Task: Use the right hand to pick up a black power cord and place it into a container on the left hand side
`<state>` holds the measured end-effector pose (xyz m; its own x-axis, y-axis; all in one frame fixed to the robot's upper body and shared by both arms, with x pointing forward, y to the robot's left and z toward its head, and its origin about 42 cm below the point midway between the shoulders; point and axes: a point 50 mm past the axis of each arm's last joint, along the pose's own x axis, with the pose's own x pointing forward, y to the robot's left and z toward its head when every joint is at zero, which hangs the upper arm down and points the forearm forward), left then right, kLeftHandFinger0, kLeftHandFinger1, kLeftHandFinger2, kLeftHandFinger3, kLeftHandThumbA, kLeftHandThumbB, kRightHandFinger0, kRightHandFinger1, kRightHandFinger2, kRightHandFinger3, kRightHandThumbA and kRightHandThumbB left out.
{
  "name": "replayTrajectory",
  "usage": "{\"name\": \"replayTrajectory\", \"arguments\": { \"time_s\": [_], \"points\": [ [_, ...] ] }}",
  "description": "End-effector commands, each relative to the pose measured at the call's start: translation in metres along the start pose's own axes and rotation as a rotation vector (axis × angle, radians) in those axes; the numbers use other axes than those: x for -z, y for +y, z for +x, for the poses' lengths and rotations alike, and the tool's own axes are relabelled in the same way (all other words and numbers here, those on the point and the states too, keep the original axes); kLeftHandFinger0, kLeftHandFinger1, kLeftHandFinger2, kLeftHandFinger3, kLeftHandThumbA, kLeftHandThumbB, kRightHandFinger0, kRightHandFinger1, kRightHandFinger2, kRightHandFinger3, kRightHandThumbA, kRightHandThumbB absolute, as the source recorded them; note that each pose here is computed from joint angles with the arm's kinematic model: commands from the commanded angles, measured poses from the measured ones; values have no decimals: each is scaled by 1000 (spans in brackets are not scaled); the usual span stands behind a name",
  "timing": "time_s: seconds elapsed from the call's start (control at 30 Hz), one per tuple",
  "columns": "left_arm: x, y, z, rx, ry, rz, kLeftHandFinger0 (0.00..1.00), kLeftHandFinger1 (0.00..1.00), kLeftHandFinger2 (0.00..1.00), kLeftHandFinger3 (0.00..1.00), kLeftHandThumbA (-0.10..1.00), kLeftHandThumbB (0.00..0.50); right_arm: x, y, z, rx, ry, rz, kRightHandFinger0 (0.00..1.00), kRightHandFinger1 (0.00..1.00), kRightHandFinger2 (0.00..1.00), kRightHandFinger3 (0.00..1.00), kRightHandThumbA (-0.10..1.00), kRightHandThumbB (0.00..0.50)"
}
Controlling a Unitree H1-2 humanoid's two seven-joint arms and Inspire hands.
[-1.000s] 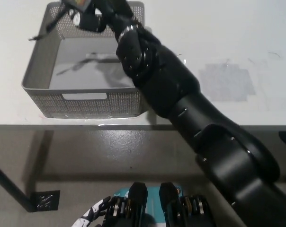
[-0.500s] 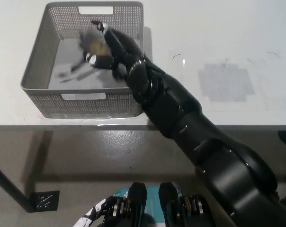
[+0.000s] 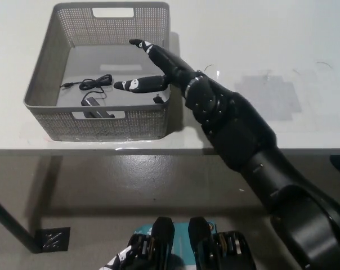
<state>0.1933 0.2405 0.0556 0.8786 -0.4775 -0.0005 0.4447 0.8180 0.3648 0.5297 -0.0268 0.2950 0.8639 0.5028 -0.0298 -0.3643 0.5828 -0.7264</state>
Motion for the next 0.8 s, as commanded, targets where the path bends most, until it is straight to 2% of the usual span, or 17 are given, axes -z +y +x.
{"name": "replayTrajectory", "arguments": {
  "time_s": [0.0,0.17,0.23,0.27,0.33,0.4,0.6,0.67,0.7,0.77],
  "points": [
    [-5,5,3,12,-47,22,1000,1000,1000,1000,1000,350,-36,-39,-3,20,-102,37,1000,1000,1000,1000,1000,500],
    [-3,4,0,12,-36,25,1000,1000,1000,1000,1000,354,-52,-62,-17,77,-185,147,1000,1000,1000,1000,1000,481],
    [-4,4,0,14,-33,24,1000,1000,1000,1000,1000,356,-67,-80,-30,108,-258,166,1000,1000,1000,1000,1000,497],
    [-4,3,-1,14,-21,19,1000,1000,1000,1000,1000,370,-73,-86,-36,119,-289,165,1000,1000,1000,1000,1000,485],
    [-3,3,-2,14,-20,20,1000,1000,1000,1000,1000,374,-84,-96,-44,151,-329,224,1000,1000,1000,1000,1000,500],
    [-2,3,-2,13,-20,16,1000,1000,1000,1000,1000,367,-93,-104,-53,172,-379,277,1000,1000,1000,1000,1000,491],
    [-2,3,-7,16,4,31,1000,1000,1000,1000,1000,390,-113,-125,-96,225,-530,388,1000,1000,1000,1000,1000,500],
    [-2,3,-7,16,5,33,1000,1000,1000,1000,1000,390,-114,-126,-101,229,-537,395,1000,1000,1000,1000,1000,500],
    [-2,3,-10,12,5,29,1000,1000,1000,1000,1000,390,-114,-128,-113,246,-570,403,1000,1000,1000,1000,1000,474],
    [-2,4,-12,4,3,27,1000,1000,1000,1000,1000,390,-112,-130,-137,275,-630,417,1000,1000,1000,1000,1000,455]
  ]
}}
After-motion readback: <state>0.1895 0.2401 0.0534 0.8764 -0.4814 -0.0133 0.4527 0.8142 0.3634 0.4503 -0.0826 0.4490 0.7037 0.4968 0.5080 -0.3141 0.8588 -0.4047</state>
